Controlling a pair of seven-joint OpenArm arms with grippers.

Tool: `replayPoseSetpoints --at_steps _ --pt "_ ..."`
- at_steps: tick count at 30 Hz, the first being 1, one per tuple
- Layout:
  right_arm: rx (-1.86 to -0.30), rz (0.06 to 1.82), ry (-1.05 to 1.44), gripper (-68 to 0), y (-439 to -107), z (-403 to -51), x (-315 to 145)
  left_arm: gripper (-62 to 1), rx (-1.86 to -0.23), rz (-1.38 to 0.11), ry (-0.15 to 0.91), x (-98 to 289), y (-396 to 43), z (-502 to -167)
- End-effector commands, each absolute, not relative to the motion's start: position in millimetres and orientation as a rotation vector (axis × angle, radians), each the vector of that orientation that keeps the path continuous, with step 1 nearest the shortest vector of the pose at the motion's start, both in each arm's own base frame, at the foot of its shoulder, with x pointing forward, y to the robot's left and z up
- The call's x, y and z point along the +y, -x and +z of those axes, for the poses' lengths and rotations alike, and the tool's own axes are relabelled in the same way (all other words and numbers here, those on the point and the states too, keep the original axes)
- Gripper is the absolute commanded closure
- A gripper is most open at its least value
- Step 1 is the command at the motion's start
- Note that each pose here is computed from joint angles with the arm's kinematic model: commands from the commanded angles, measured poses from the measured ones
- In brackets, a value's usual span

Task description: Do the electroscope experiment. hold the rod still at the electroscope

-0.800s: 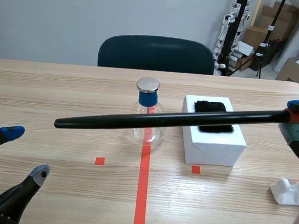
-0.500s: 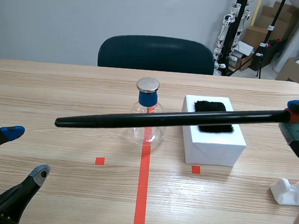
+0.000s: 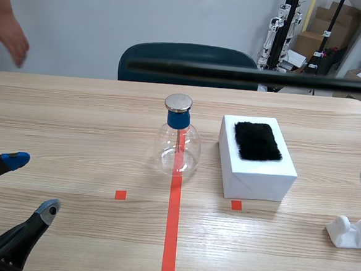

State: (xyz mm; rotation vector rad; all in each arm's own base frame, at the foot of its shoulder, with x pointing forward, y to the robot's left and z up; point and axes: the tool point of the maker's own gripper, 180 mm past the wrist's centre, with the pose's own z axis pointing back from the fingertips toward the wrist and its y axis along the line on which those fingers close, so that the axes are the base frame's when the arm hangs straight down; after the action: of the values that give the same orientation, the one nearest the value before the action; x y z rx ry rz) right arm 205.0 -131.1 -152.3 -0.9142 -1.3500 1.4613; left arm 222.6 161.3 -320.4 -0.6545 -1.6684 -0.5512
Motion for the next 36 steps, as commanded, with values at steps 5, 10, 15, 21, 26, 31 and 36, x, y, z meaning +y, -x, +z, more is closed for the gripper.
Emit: replayPoseSetpoints --at_steps 5,10,15,21,26,31,36 --pt "-1.407 1.349 1.063 -10.2 -231 -128 -150 -62.3 -1.699 -0.548 0.658 163 -225 -313" --pt "-1.361 1.287 1.140 -10.2 -253 -138 -180 -62.3 -1.699 -0.548 0.658 163 -225 -313" --pt "-1.336 1.249 1.214 -10.2 -272 -138 -202 -62.3 -1.699 -0.548 0.658 163 -225 -313" --pt "-1.334 1.257 1.282 -10.2 -294 -135 -208 -62.3 -1.699 -0.548 0.658 163 -225 -313" --pt "-1.336 1.286 1.326 -10.2 -315 -137 -198 -62.3 -1.699 -0.548 0.658 163 -225 -313" --pt "-1.321 1.369 1.341 -10.2 -335 -151 -180 -62.3 -1.699 -0.548 0.658 163 -225 -313" --pt "-1.313 1.447 1.349 -10.2 -351 -165 -161 -62.3 -1.699 -0.548 0.658 163 -225 -313"
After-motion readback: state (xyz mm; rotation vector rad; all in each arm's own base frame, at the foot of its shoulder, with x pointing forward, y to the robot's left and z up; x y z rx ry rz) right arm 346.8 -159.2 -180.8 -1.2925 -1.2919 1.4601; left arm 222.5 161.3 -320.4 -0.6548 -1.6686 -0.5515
